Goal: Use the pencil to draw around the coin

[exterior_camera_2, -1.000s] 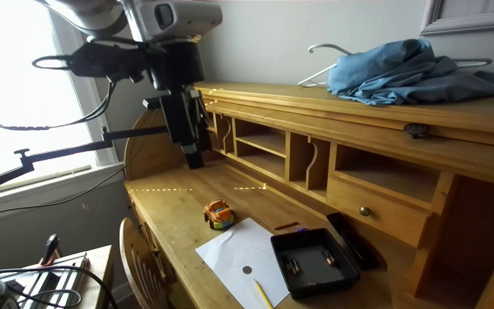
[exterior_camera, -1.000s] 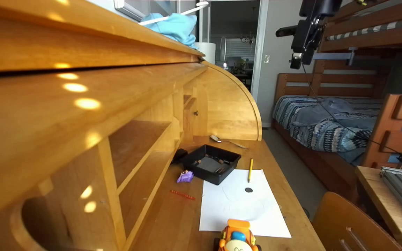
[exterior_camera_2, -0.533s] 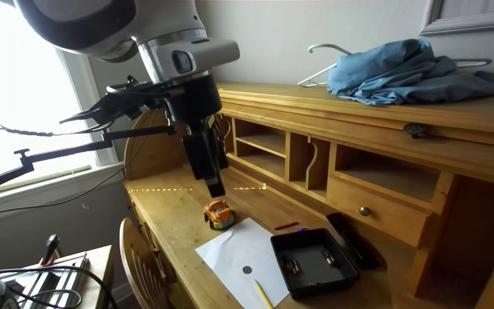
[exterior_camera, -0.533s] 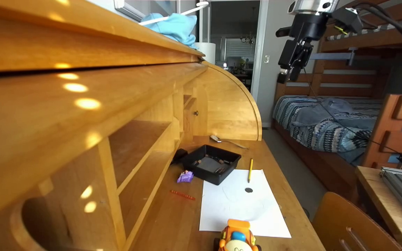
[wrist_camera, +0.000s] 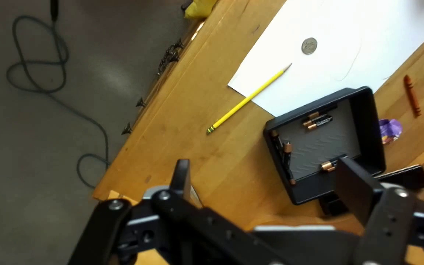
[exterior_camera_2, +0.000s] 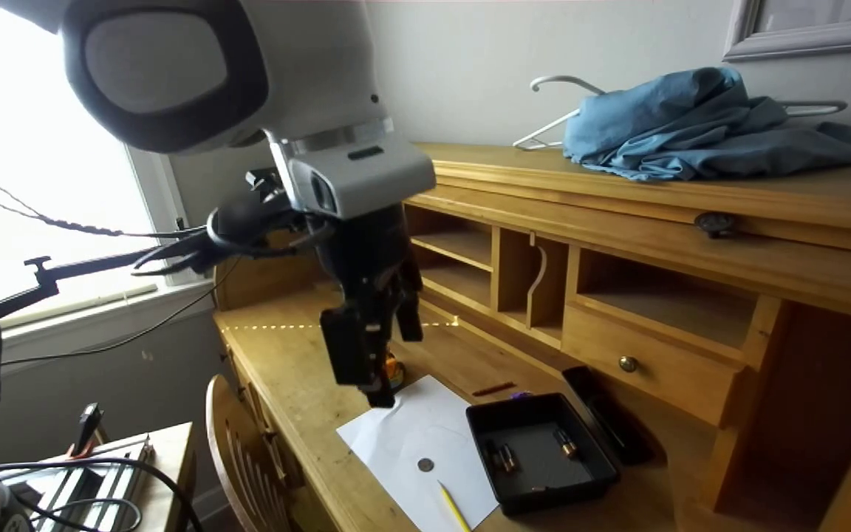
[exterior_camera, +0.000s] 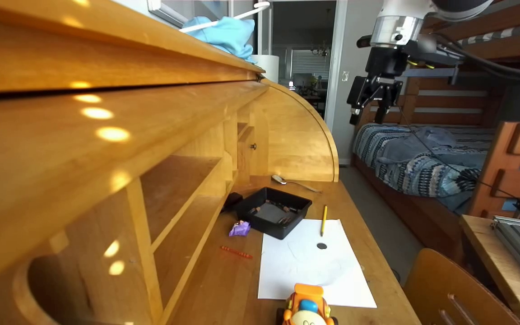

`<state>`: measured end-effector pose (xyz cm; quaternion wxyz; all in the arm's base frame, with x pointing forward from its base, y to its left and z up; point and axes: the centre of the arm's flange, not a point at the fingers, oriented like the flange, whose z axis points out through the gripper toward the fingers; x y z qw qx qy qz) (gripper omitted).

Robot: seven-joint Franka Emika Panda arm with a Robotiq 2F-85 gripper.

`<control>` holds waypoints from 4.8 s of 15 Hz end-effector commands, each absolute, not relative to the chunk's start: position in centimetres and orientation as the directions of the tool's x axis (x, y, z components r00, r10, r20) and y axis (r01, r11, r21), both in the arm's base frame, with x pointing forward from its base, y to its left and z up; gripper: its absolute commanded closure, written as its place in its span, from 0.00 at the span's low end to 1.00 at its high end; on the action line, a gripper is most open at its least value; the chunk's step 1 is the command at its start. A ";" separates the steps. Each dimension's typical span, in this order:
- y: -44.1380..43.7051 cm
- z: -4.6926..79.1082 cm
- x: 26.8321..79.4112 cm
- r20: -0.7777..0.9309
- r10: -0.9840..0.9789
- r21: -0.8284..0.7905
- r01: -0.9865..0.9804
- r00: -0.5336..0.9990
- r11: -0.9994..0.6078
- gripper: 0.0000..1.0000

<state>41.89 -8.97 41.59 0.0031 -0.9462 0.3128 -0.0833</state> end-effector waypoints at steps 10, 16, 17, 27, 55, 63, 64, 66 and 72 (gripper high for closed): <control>-11.9 32.2 45.2 0.126 -0.703 -0.113 -0.694 0.700 -0.711 0.00; -12.5 30.3 46.2 0.080 -0.721 -0.048 -0.720 0.688 -0.693 0.00; -12.6 29.4 46.4 0.067 -0.744 -0.032 -0.744 0.665 -0.668 0.00; -13.8 23.1 48.5 -0.021 -0.891 0.016 -0.891 0.453 -0.453 0.00; -14.8 15.4 54.1 0.014 -0.986 0.087 -0.983 0.166 -0.164 0.00; -15.5 14.7 53.9 0.025 -0.990 0.096 -0.986 0.138 -0.135 0.38; -15.6 14.7 53.8 0.026 -0.991 0.096 -0.987 0.135 -0.132 0.45; -15.7 14.6 53.7 0.027 -0.991 0.098 -0.987 0.131 -0.128 0.60; -16.0 14.8 53.9 0.035 -0.992 0.092 -0.988 0.125 -0.121 0.98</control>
